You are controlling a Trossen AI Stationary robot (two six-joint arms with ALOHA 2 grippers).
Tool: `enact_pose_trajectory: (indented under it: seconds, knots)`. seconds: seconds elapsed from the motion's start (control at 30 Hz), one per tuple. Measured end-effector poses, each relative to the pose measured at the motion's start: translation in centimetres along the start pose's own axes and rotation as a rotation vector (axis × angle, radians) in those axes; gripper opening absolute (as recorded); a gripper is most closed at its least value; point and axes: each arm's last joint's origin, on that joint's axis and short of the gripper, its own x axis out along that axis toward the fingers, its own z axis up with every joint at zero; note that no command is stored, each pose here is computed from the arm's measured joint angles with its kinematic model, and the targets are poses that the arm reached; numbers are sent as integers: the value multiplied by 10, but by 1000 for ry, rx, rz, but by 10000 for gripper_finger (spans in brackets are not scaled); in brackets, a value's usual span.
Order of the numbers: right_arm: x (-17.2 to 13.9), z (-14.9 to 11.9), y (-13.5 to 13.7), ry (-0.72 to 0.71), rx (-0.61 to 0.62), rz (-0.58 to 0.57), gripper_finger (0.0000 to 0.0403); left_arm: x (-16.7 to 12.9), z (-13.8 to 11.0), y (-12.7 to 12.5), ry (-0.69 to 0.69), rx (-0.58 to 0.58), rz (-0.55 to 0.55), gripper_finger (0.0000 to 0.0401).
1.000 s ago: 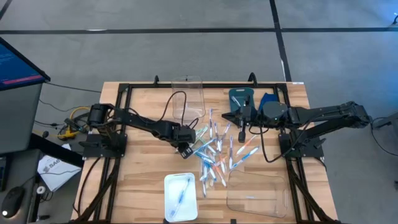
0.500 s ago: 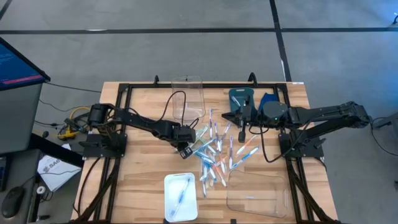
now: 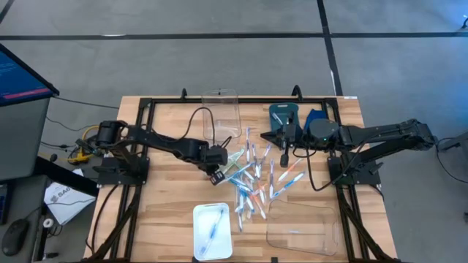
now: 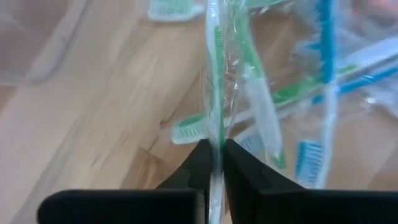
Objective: Pick & Place Toothbrushes
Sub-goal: Put the green toothbrush into the top transparent bin
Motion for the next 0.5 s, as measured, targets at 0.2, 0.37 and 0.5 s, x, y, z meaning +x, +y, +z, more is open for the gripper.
enact_pose_trajectory:
  seconds: [0.2, 0.37, 0.5]
  knots:
    - [0, 0, 0, 0, 0, 0, 10, -35, -3, -5, -157, 32, 36, 15]
    - [0, 1, 0, -5, 2, -1, 10, -68, -10, -11, -319, 50, 75, 11]
    - [0, 1, 0, -10, 3, -1, 10, -87, -14, -18, -432, 93, 76, 12]
